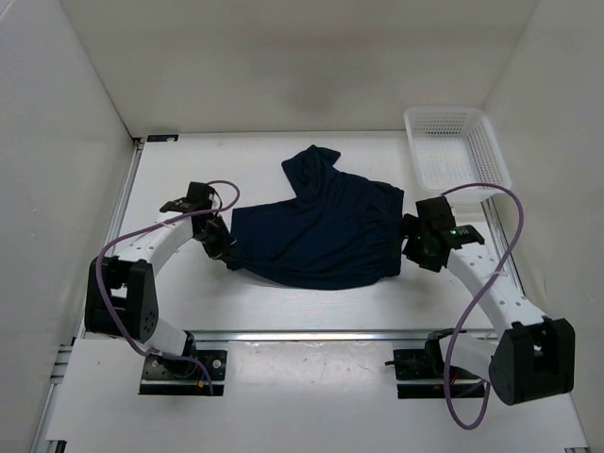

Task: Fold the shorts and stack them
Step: Flatten the shorts out

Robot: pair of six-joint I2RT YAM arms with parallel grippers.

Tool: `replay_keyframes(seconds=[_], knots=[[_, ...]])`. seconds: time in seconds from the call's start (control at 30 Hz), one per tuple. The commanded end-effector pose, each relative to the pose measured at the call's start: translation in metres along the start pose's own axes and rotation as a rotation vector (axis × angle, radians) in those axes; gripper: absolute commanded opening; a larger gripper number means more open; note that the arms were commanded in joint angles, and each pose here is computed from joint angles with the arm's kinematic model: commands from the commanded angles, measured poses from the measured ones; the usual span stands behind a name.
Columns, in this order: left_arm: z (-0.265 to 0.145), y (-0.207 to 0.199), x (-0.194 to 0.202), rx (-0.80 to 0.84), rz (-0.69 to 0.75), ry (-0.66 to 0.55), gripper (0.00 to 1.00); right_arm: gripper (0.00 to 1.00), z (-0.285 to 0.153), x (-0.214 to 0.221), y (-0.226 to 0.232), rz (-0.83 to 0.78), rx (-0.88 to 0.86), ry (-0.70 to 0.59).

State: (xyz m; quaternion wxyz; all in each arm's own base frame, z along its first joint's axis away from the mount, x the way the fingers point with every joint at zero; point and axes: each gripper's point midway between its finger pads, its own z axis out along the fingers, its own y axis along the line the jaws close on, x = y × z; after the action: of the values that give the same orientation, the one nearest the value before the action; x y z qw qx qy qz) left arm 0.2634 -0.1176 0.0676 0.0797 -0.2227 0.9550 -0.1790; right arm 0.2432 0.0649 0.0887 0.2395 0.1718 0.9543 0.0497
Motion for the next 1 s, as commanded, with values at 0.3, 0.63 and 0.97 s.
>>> replay_keyframes(seconds=[0.3,0.63,0.97], knots=[[-0.026,-0.024,-0.026,0.078,0.057,-0.159,0.10,0.65,0.017,0.034,0.035,0.227,-0.244,0.162],[-0.024,-0.020,-0.023,0.066,0.036,-0.158,0.10,0.54,0.049,0.046,0.045,0.398,-0.301,0.218],[-0.083,-0.055,-0.049,0.174,0.048,-0.260,0.10,0.00,-0.007,-0.058,0.057,0.181,-0.222,-0.070]])
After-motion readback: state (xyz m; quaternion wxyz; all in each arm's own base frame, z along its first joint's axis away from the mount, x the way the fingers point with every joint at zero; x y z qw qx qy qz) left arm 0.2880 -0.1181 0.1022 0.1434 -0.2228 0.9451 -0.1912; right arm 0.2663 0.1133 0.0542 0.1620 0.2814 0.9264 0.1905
